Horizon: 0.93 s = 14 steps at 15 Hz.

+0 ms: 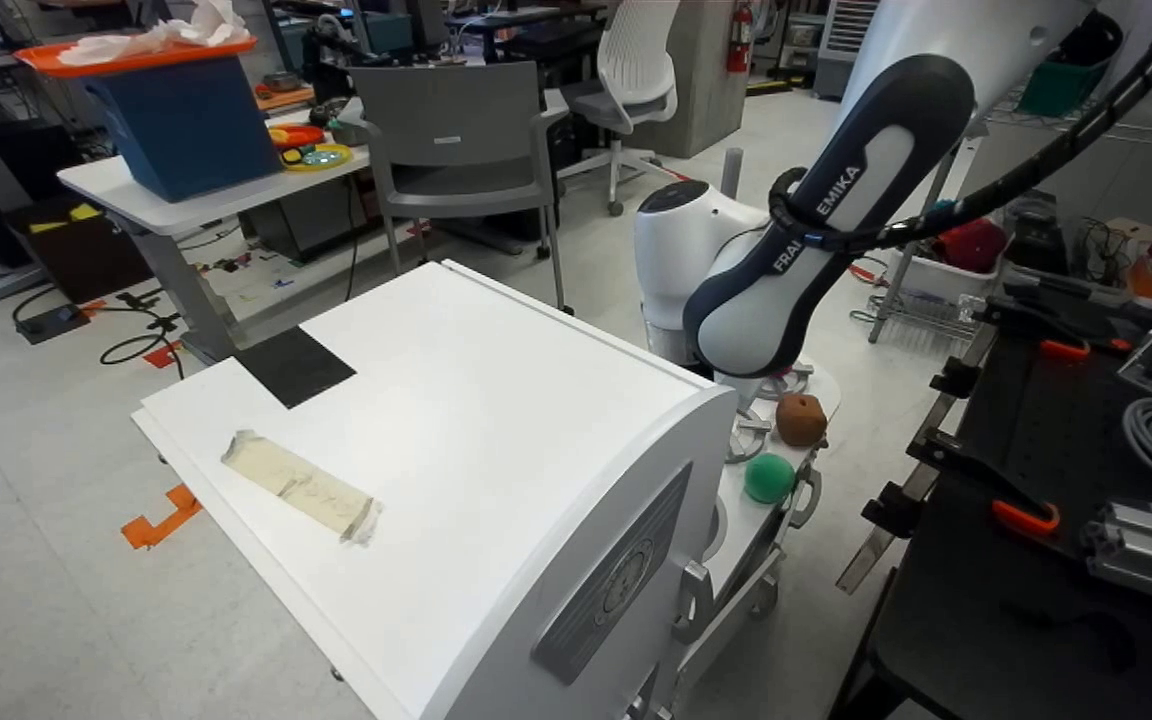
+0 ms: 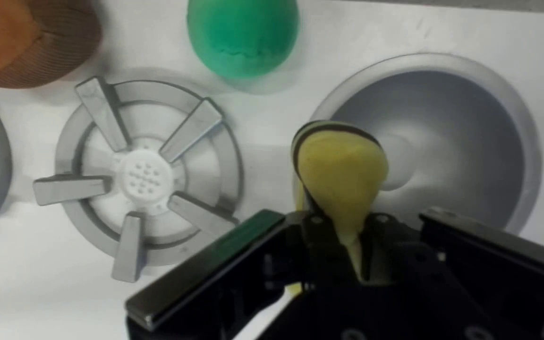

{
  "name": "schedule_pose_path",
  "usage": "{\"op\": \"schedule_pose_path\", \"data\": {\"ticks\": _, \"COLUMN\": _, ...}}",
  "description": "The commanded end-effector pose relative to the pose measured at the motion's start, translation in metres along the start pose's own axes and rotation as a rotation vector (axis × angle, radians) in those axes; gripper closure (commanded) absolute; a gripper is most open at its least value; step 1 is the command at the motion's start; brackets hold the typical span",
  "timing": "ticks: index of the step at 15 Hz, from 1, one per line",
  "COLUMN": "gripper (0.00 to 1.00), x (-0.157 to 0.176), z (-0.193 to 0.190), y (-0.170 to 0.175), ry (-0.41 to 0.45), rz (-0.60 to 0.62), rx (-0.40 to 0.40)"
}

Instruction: Pick the yellow object and put it in the sink

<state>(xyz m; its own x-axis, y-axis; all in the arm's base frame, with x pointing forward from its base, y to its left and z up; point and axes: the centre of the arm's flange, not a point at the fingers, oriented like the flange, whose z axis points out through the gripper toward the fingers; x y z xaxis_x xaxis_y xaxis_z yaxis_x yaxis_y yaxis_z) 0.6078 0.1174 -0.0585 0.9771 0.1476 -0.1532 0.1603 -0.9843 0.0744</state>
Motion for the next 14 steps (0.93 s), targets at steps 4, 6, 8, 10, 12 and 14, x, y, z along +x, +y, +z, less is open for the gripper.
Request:
{"op": "schedule_pose_path", "data": {"ticks": 4, "gripper": 0.97, "x": -0.004, "z": 0.023, "y": -0.051, "ry": 0.0, "rz": -0.125, "rx": -0.033}}
{"op": "schedule_pose_path", "data": {"ticks": 6, "gripper": 0.97, "x": 0.0, "z": 0.034, "y": -0.056, "ry": 0.004, "rz": -0.177, "rx": -0.062}}
{"op": "schedule_pose_path", "data": {"ticks": 8, "gripper": 0.97, "x": 0.011, "z": 0.052, "y": -0.055, "ry": -0.001, "rz": -0.211, "rx": -0.103}}
{"op": "schedule_pose_path", "data": {"ticks": 10, "gripper": 0.97, "x": 0.023, "z": 0.068, "y": -0.05, "ry": 0.008, "rz": -0.227, "rx": -0.136}}
{"op": "schedule_pose_path", "data": {"ticks": 12, "gripper": 0.97, "x": 0.035, "z": 0.084, "y": -0.045, "ry": 0.019, "rz": -0.236, "rx": -0.183}}
{"op": "schedule_pose_path", "data": {"ticks": 14, "gripper": 0.97, "x": 0.041, "z": 0.095, "y": -0.043, "ry": 0.032, "rz": -0.247, "rx": -0.213}}
